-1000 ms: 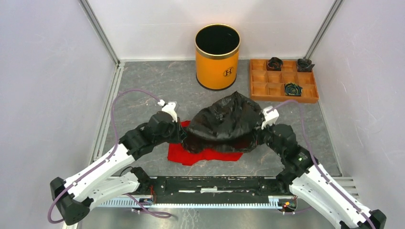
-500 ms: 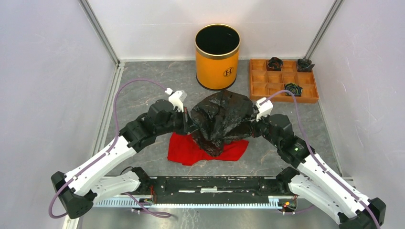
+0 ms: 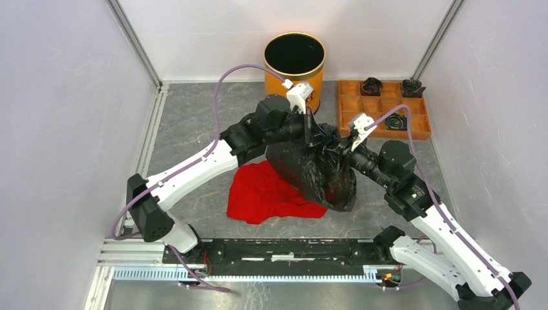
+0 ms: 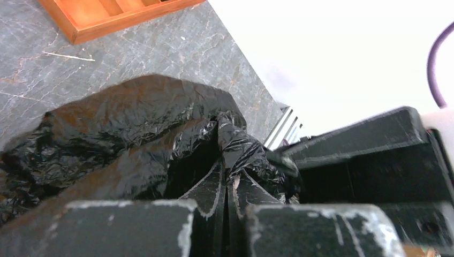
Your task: Put the trash bags into the trash bin
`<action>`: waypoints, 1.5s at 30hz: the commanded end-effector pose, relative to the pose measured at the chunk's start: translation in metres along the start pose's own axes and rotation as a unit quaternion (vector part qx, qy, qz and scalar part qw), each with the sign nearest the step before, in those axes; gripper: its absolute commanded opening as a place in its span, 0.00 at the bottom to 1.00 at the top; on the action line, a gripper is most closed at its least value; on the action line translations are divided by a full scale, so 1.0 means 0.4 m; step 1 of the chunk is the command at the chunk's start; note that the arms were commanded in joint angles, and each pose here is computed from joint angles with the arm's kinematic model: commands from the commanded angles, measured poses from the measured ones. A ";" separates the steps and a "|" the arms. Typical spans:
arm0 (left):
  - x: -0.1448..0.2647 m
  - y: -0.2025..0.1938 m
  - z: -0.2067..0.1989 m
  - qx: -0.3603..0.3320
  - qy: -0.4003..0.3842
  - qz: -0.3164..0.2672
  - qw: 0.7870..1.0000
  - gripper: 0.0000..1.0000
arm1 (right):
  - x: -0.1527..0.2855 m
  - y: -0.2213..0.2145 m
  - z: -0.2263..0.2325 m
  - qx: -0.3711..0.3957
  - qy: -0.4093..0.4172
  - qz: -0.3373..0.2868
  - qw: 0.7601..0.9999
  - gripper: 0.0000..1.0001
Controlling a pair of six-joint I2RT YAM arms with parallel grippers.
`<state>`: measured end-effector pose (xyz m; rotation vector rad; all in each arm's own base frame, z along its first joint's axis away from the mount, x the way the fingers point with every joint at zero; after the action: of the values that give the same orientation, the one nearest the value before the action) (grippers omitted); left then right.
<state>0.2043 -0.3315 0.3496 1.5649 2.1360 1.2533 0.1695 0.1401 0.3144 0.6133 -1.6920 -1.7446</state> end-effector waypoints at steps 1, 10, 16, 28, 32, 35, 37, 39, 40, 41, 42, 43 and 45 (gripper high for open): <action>-0.025 0.001 -0.020 0.018 -0.026 0.015 0.999 0.02 | 0.015 0.026 0.024 -0.012 0.037 -0.025 0.999 0.41; 0.001 -0.043 0.027 0.021 0.020 0.007 1.000 0.02 | 0.063 0.011 0.010 -0.093 -0.050 -0.035 0.994 0.70; -0.024 -0.063 0.036 0.062 0.009 0.005 0.998 0.02 | 0.036 -0.007 0.028 -0.180 -0.034 -0.022 0.983 0.97; -0.061 -0.043 -0.004 0.085 -0.048 0.001 0.995 0.02 | 0.000 -0.064 0.028 -0.169 -0.015 0.020 0.985 0.98; -0.060 -0.035 -0.009 0.088 -0.050 -0.005 0.995 0.02 | -0.006 -0.085 0.032 -0.147 0.000 0.027 0.989 0.97; -0.054 -0.023 -0.021 0.084 -0.059 -0.009 0.995 0.02 | -0.004 -0.098 0.020 -0.131 -0.021 0.021 0.991 0.83; -0.048 -0.018 -0.030 0.076 -0.070 -0.006 0.995 0.13 | -0.001 -0.111 0.007 -0.123 -0.048 0.014 0.991 0.58; -0.031 -0.004 -0.036 0.047 -0.061 -0.010 0.997 0.39 | 0.007 -0.127 -0.017 -0.116 -0.102 0.010 0.988 0.12; -0.015 0.007 -0.032 0.029 -0.035 -0.015 0.999 0.51 | 0.016 -0.131 -0.028 -0.113 -0.127 0.008 0.986 0.01; 0.005 0.017 -0.022 0.011 0.004 -0.026 1.000 0.63 | 0.025 -0.139 -0.039 -0.106 -0.153 0.010 0.982 0.00; 0.029 0.029 -0.011 -0.003 0.045 -0.040 0.998 0.77 | 0.036 -0.143 -0.047 -0.098 -0.173 0.007 0.980 0.01; 0.057 0.041 0.003 -0.017 0.084 -0.055 0.995 0.85 | 0.048 -0.148 -0.053 -0.094 -0.187 0.005 0.978 0.01; 0.111 0.067 0.037 -0.035 0.159 -0.090 0.983 0.95 | 0.076 -0.153 -0.062 -0.085 -0.211 -0.008 0.974 0.00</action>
<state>0.2080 -0.3364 0.3356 1.5499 2.2564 1.2680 0.1599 0.1223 0.2498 0.2330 -1.6200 -2.0048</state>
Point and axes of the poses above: each gripper's point midway between its finger pads, its own x axis back along the fingers, its own z axis along the line the jaws close on, y = z × x, the point moved 9 cm from there along x, back along the fingers
